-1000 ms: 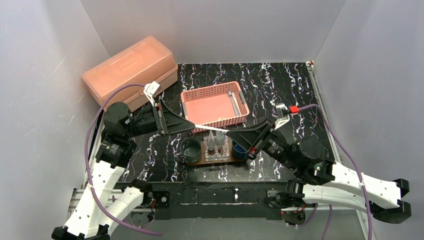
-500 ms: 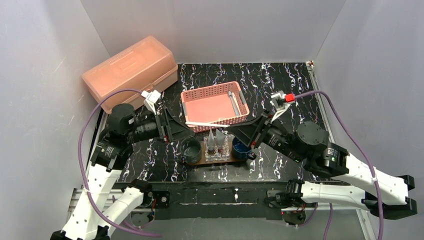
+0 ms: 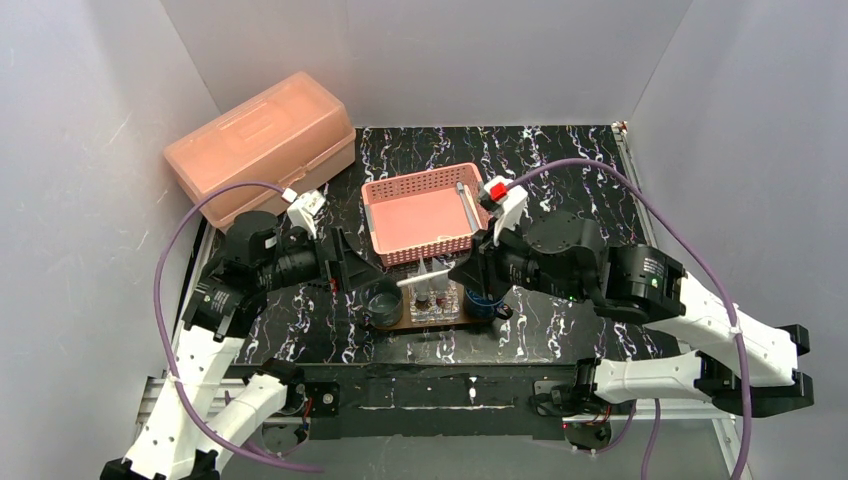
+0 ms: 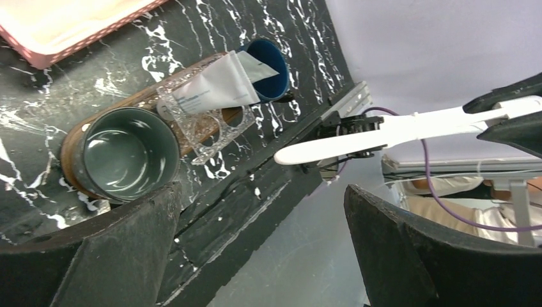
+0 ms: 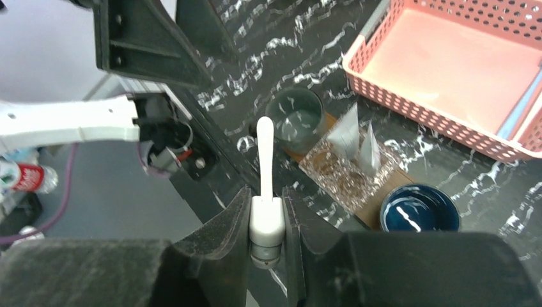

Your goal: Prepare toiletry sets of a toothbrush and toothpaste on the tray

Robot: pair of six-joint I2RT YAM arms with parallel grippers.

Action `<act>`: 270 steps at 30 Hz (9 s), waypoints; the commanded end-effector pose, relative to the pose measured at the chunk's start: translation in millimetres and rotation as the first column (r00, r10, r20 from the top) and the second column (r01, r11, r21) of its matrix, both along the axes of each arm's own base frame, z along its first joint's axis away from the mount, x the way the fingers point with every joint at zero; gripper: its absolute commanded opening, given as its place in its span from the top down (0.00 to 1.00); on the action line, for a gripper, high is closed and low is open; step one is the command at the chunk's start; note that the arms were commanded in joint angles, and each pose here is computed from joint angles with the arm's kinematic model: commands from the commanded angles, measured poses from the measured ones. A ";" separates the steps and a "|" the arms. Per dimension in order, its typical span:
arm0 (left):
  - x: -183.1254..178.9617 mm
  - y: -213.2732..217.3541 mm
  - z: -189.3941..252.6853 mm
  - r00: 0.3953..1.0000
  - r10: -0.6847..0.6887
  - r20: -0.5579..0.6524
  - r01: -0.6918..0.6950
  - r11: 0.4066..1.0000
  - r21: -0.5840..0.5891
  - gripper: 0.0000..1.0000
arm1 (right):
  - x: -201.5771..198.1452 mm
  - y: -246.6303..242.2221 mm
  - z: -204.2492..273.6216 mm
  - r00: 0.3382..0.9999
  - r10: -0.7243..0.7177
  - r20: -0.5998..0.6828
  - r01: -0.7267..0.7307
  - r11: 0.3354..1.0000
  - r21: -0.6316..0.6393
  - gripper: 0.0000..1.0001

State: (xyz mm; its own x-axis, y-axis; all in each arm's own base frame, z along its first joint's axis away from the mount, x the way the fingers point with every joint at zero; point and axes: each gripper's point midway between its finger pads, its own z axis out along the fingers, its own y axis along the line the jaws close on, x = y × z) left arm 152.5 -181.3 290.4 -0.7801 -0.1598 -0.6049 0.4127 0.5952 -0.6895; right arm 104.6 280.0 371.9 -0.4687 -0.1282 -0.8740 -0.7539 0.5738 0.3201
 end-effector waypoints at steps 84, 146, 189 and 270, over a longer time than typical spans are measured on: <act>24.0 11.2 -67.7 0.999 0.023 -0.040 -0.015 0.979 0.201 0.02 | 43.3 -8.4 -167.5 0.960 -0.278 0.026 0.276 0.934 -0.227 0.99; 23.6 7.3 -70.1 0.998 0.005 -0.055 0.006 0.980 0.198 0.02 | 71.6 -22.6 -102.4 0.909 -0.365 0.199 0.400 0.899 -0.179 0.54; 27.1 4.2 -104.2 0.998 -0.032 -0.046 0.046 0.944 0.326 0.02 | 287.1 -14.2 -228.6 0.922 -0.372 -0.105 0.262 0.800 -0.539 0.39; 23.9 2.7 -112.9 0.996 -0.045 -0.079 0.069 0.940 0.334 0.02 | 304.9 -15.8 -359.1 0.893 -0.401 -0.205 0.153 0.698 -0.700 0.71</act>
State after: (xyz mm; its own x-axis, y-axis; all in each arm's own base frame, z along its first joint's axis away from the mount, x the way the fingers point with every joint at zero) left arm 178.1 -177.3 176.9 -0.8277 0.0714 -0.5566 0.3925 0.7825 -0.4834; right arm 416.2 274.4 30.2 -0.8003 -0.3865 -0.4584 -0.4412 0.8973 0.0138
